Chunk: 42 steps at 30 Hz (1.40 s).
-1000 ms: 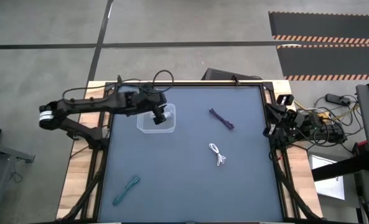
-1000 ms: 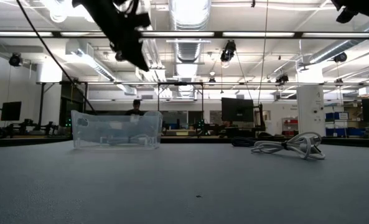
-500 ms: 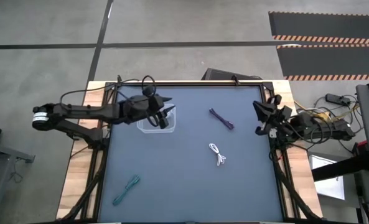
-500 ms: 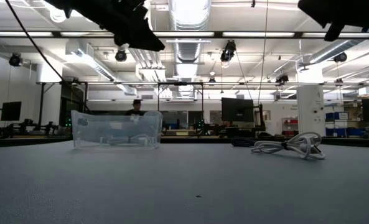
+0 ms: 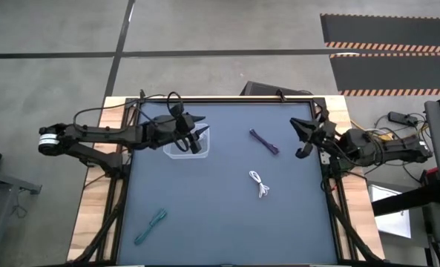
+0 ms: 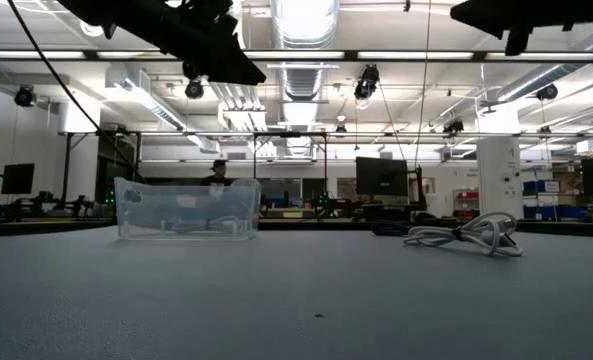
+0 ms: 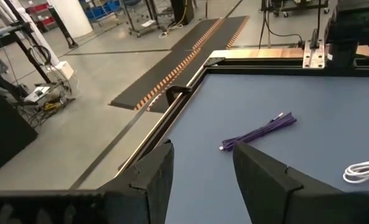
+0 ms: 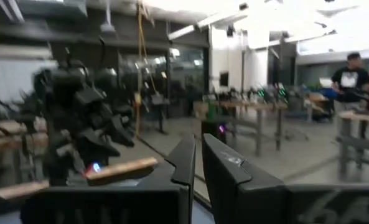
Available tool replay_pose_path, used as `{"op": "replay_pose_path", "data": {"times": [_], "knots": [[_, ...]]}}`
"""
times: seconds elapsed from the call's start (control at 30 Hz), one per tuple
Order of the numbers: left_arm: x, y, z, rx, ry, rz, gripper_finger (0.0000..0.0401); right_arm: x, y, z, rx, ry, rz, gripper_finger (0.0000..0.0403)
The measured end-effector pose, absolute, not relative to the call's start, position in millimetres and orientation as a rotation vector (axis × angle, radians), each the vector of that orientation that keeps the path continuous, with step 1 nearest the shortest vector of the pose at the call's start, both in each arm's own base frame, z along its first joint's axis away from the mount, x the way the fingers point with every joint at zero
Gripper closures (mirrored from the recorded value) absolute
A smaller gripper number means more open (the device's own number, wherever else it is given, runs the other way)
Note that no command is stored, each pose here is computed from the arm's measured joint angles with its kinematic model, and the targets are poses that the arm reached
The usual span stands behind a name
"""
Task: Pick and place USB-C Cables
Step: Put the purple charger cable into the bin
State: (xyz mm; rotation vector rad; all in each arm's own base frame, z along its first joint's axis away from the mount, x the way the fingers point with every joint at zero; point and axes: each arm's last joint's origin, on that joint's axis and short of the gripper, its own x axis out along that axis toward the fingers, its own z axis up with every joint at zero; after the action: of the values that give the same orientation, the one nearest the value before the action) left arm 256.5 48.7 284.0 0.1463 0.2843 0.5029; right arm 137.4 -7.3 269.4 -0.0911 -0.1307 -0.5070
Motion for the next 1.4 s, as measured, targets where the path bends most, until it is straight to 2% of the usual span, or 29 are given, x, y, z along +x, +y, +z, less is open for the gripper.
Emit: {"op": "replay_pose_path", "data": {"times": [0.23,0.47,0.73,0.9,1.4], "knots": [[256,49,284,0.146,0.284,0.505,0.0250,160,-7,282,-0.049,0.046,-0.534,0.0381],[256,49,284,0.171,0.292,0.501,0.0250,173,-13,286,0.091,0.200,-0.600,0.0381],[256,49,283,0.172,0.294,0.501,0.0250,184,-22,274,0.264,0.421,-0.705,0.0381],[256,49,283,0.172,0.294,0.501,0.0250,191,-26,259,0.340,0.554,-0.707,0.0381],[256,49,283,0.190,0.299,0.499,0.0250,210,-48,231,0.406,0.706,-0.750,0.0381]]}}
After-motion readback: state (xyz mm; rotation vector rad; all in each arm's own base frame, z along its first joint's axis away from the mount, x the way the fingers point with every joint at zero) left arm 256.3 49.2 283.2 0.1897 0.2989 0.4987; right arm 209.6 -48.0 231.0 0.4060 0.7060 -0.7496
